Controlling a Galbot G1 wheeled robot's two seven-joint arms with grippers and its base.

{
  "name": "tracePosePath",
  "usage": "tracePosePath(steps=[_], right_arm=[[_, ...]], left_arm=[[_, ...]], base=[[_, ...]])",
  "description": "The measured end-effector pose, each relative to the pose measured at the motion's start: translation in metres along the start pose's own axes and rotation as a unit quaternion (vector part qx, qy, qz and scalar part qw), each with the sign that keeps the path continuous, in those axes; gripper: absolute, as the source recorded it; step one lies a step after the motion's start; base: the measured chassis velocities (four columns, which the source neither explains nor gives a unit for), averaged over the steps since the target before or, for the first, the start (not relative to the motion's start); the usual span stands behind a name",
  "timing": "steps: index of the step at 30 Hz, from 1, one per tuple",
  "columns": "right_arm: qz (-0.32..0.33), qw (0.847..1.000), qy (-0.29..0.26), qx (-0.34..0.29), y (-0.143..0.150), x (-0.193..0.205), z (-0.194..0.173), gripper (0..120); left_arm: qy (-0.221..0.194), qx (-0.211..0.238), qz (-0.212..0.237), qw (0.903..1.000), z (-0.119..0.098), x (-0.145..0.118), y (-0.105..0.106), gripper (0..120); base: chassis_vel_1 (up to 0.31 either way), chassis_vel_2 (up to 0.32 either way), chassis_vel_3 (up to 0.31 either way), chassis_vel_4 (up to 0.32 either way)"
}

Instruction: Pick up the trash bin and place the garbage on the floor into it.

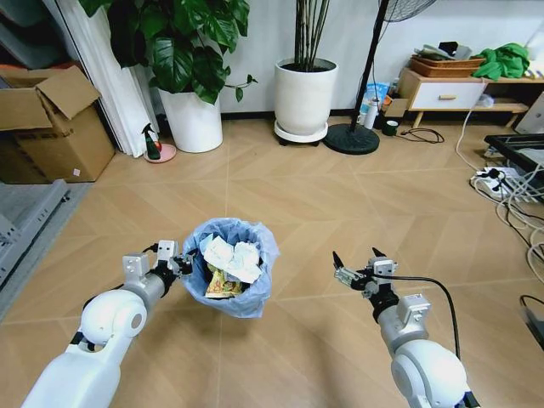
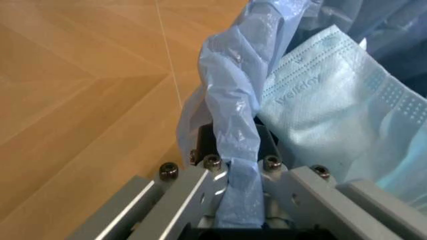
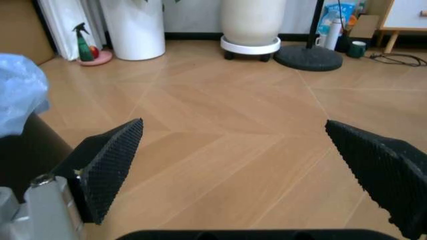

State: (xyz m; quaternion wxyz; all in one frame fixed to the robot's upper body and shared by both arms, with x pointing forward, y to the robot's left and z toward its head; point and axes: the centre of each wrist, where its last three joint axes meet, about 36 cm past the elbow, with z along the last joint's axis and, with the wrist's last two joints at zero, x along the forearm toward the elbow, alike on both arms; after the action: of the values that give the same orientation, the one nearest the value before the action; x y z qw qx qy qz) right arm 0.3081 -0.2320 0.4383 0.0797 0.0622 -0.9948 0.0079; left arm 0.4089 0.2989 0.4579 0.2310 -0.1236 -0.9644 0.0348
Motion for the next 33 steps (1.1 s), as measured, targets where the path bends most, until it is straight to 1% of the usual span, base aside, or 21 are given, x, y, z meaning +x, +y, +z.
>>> tracePosePath(steps=[24, 28, 33], right_arm=[[-0.002, 1.000, -0.004, -0.001, 0.0015, -0.0001, 0.0026, 100], [-0.001, 1.000, -0.006, -0.005, 0.0010, -0.0010, 0.0032, 100], [0.001, 1.000, -0.006, -0.005, 0.0002, -0.0019, 0.0036, 100]], left_arm=[[0.000, 0.000, -0.001, 1.0000, 0.0024, 0.0016, -0.0016, 0], [-0.003, 0.003, -0.003, 1.0000, 0.0018, 0.0013, -0.0015, 0], [-0.004, 0.011, -0.016, 0.9998, 0.0033, 0.0018, 0.0002, 0]], base=[[0.172, -0.173, -0.174, 0.179], [0.134, -0.133, -0.131, 0.117], [0.011, -0.016, -0.010, 0.006]])
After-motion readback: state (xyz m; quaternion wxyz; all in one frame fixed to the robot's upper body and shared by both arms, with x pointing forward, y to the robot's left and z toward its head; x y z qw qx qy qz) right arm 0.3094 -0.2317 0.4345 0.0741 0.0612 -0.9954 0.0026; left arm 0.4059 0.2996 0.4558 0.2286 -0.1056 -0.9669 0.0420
